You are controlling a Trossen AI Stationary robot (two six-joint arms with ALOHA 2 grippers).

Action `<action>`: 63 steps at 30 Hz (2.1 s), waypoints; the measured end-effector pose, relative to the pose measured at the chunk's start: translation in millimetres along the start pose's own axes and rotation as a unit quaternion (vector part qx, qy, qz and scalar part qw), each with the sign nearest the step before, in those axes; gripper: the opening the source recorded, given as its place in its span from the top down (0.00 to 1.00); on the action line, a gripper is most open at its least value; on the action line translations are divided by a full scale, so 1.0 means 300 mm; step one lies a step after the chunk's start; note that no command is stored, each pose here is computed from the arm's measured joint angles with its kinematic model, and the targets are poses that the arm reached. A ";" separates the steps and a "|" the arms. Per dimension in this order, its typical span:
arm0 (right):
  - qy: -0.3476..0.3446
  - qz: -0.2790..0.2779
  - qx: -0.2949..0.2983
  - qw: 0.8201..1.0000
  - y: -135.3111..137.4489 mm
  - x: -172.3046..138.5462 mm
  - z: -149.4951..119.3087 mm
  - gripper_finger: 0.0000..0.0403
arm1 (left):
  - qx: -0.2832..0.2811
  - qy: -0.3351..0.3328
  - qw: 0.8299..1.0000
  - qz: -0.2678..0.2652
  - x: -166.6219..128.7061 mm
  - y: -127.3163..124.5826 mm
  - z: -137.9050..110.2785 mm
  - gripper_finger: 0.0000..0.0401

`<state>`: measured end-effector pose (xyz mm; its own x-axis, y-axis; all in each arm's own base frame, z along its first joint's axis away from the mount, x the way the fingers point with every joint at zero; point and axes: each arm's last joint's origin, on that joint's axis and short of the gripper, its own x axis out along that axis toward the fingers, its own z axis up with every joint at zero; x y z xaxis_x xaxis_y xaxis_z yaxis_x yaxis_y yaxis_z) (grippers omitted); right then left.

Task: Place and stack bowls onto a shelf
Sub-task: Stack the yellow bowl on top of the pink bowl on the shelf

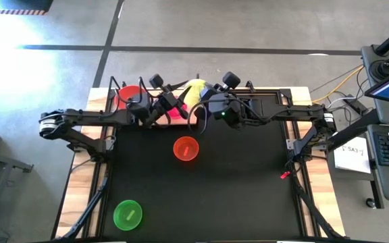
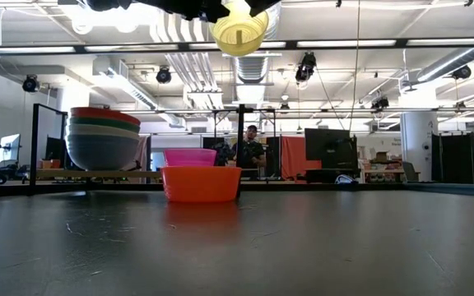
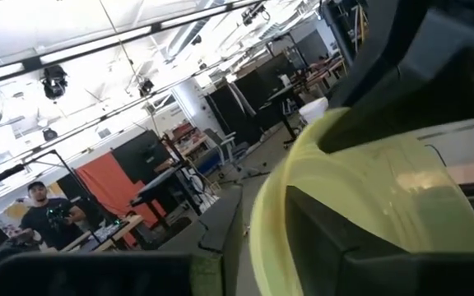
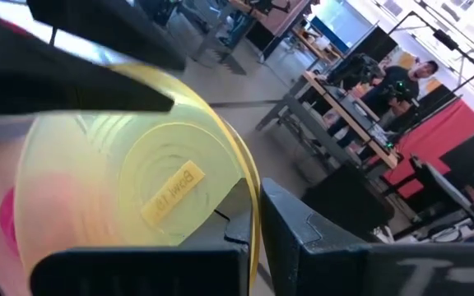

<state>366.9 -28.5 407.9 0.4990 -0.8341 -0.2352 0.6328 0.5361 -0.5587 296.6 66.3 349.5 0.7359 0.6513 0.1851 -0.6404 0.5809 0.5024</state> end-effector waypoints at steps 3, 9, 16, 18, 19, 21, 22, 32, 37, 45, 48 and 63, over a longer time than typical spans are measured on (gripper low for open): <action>-0.006 0.001 0.008 1.000 0.000 0.000 0.005 0.98 | 0.002 0.006 1.000 -0.003 0.007 -0.012 -0.010 0.86; -0.003 0.003 0.005 1.000 0.002 0.000 0.002 0.98 | 0.003 0.014 1.000 0.002 0.012 -0.017 -0.017 0.98; -0.007 0.029 0.030 0.999 0.007 0.000 0.002 0.94 | 0.006 0.018 1.000 0.000 0.012 -0.018 -0.020 1.00; -0.012 0.052 0.035 0.998 0.009 -0.001 0.002 0.90 | 0.010 0.024 1.000 -0.004 0.012 -0.021 -0.024 1.00; -0.013 0.063 0.033 0.997 0.010 -0.001 0.002 0.88 | 0.012 0.026 1.000 -0.005 0.012 -0.023 -0.026 1.00; -0.013 0.079 0.029 0.996 0.013 -0.001 0.000 0.82 | 0.011 0.030 0.999 -0.009 0.011 -0.025 -0.030 1.00; -0.012 0.083 0.026 0.996 0.014 -0.002 -0.002 0.79 | 0.010 0.035 0.999 -0.012 0.011 -0.028 -0.033 1.00; 0.047 0.097 0.064 0.992 -0.018 -0.014 -0.048 0.53 | -0.046 0.083 0.995 -0.040 0.006 -0.052 -0.067 1.00; 0.069 0.137 0.105 0.982 -0.035 -0.031 -0.062 0.47 | -0.076 0.096 0.992 -0.041 0.003 -0.054 -0.073 1.00; 0.087 0.139 0.174 0.971 -0.135 -0.091 -0.074 0.44 | -0.074 0.157 0.984 -0.027 -0.011 -0.047 -0.106 1.00; 0.095 0.143 0.196 0.965 -0.173 -0.120 -0.082 0.44 | -0.062 0.187 0.980 -0.014 -0.018 -0.038 -0.123 1.00; 0.210 0.164 0.176 0.947 -0.078 -0.077 -0.156 0.44 | -0.127 0.376 0.917 -0.027 -0.031 0.112 -0.316 1.00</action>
<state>312.8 -28.0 389.2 0.4696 -0.5534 -0.6880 0.6804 0.7234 -0.1175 247.4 126.1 284.7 0.4700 0.7153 -0.5172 -0.7084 0.6552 0.2624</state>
